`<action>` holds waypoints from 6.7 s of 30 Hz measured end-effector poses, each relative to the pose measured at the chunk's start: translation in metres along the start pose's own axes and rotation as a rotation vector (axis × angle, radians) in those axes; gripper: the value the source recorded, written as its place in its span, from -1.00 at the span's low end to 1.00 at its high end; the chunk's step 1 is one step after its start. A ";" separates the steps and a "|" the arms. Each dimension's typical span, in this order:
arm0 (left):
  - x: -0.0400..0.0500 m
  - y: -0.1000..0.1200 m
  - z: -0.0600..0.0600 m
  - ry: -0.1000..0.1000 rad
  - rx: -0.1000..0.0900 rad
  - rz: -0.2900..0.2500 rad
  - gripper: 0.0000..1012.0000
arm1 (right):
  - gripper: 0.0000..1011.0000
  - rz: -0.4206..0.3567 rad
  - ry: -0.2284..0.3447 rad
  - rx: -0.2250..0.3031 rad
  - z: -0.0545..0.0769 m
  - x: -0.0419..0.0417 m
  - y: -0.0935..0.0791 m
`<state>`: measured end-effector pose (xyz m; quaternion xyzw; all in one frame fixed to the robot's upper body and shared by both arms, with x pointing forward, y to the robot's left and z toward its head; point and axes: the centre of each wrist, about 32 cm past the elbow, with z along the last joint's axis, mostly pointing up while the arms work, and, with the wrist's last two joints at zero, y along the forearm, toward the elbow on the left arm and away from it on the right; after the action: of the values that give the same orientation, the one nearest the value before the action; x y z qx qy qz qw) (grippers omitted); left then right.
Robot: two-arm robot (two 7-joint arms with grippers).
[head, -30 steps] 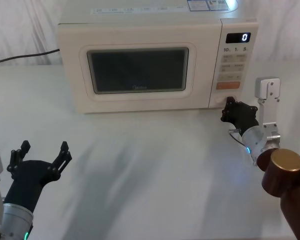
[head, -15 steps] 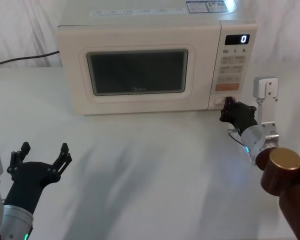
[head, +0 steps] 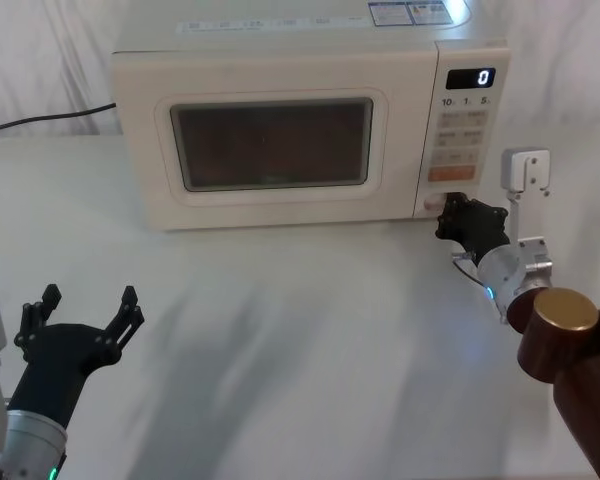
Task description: Press the button to open the microwave door with one hand; close the microwave door with the other hand.
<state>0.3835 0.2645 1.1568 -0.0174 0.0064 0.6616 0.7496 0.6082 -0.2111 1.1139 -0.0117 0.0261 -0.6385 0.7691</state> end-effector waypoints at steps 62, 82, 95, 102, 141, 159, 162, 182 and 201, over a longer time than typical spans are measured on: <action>0.0000 0.000 0.000 0.000 0.000 0.000 0.98 | -1.00 0.000 -0.006 0.089 -0.010 -0.0424 -0.099; 0.0000 0.000 0.000 0.000 0.000 0.000 0.98 | -1.00 -0.089 0.047 0.153 -0.022 -0.0507 -0.112; 0.0000 0.000 0.000 0.000 0.000 0.000 0.98 | -1.00 -0.147 0.056 0.159 -0.020 -0.0504 -0.115; 0.0000 0.000 0.000 0.000 0.000 0.000 0.98 | -1.00 -0.165 0.057 0.171 -0.020 -0.0492 -0.116; 0.0000 0.000 0.000 0.000 0.000 0.000 0.98 | 0.38 -0.165 0.056 0.177 -0.020 -0.0488 -0.116; 0.0000 0.000 0.000 0.000 0.000 0.000 0.34 | 0.98 -0.165 0.056 0.177 -0.020 -0.0489 -0.116; 0.0000 0.000 0.000 0.000 0.000 0.000 0.08 | 0.98 -0.165 0.056 0.177 -0.020 -0.0488 -0.116; -0.0004 -0.003 0.005 0.000 -0.021 -0.004 -1.00 | 0.98 -0.165 0.056 0.177 -0.020 -0.0488 -0.116; -0.0039 -0.030 0.037 -0.027 -0.084 -0.098 -1.00 | 0.98 -0.165 0.056 0.177 -0.020 -0.0488 -0.116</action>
<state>0.4120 0.2582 1.1945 -0.0402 -0.0327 0.6238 0.7799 0.4842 -0.1842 1.1009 0.0719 -0.0098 -0.6995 0.7109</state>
